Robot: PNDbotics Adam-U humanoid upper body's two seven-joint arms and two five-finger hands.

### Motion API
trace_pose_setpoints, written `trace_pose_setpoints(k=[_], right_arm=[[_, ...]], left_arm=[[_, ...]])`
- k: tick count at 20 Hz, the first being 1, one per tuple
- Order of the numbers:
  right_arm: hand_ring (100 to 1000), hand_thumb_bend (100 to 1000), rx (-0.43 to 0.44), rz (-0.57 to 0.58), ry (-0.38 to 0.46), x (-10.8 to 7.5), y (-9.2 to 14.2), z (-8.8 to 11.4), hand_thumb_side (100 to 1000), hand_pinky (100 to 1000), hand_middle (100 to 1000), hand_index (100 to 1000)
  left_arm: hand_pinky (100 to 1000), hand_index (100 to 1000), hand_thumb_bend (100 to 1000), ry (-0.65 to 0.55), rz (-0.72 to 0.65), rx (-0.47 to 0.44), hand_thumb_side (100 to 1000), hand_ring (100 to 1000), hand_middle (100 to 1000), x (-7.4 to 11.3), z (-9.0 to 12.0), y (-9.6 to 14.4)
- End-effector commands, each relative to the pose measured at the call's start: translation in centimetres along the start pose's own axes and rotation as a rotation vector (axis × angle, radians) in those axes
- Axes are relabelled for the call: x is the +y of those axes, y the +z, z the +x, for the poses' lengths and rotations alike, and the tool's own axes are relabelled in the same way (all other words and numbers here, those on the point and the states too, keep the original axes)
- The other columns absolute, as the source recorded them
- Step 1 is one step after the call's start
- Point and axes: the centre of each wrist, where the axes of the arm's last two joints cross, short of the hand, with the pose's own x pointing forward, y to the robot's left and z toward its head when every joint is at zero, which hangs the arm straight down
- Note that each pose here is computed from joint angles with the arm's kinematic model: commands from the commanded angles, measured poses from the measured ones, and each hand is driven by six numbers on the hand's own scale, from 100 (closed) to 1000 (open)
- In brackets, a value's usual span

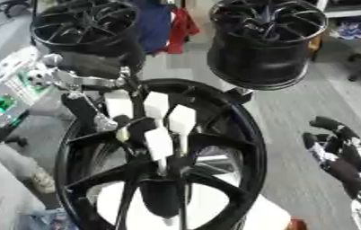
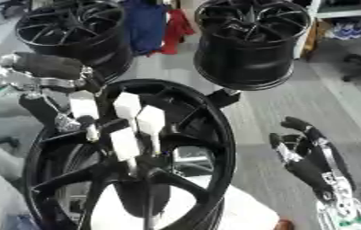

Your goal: Pull the pin out of the wheel hub.

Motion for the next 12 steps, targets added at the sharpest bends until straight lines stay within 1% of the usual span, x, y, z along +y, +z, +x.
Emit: trace_pose_setpoints(k=[1, 2, 5, 7, 9, 11, 12], right_arm=[[645, 363, -0.014, -0.012, 0.022, -0.7, -0.2, 0.5, 305, 632, 769, 827], [645, 364, -0.013, -0.016, 0.022, -0.8, -0.2, 0.5, 304, 632, 769, 827], [645, 365, -0.011, -0.030, 0.023, -0.9, -0.1, 0.4, 305, 632, 769, 826], [645, 366, -0.011, -0.040, 0.023, -1.0, 0.0, 0.4, 304, 632, 769, 826], [645, 364, -0.012, -0.042, 0.023, -1.0, -0.1, 0.4, 305, 632, 769, 826], [645, 364, -0.014, -0.035, 0.023, -0.9, -0.1, 0.4, 305, 632, 769, 826], [645, 364, -0.014, -0.032, 0.023, -0.9, -0.2, 0.4, 305, 632, 769, 826]], left_arm=[[260, 663, 100, -0.128, -0.107, -0.013, 100, 413, 519, 2.5, -0.5, 4.0], [257, 664, 100, -0.107, -0.096, 0.016, 100, 411, 519, 2.6, -0.8, 5.0], [254, 666, 100, -0.017, -0.057, 0.144, 100, 407, 516, 1.6, -2.4, 8.6], [257, 667, 100, 0.047, -0.038, 0.253, 100, 407, 517, 0.4, -3.7, 11.2], [261, 670, 100, 0.120, -0.013, 0.362, 100, 410, 519, -1.3, -5.0, 13.3], [261, 670, 100, 0.166, 0.019, 0.426, 100, 410, 519, -2.6, -5.6, 14.7], [261, 670, 100, 0.170, 0.031, 0.441, 100, 410, 519, -2.9, -5.6, 15.3]])
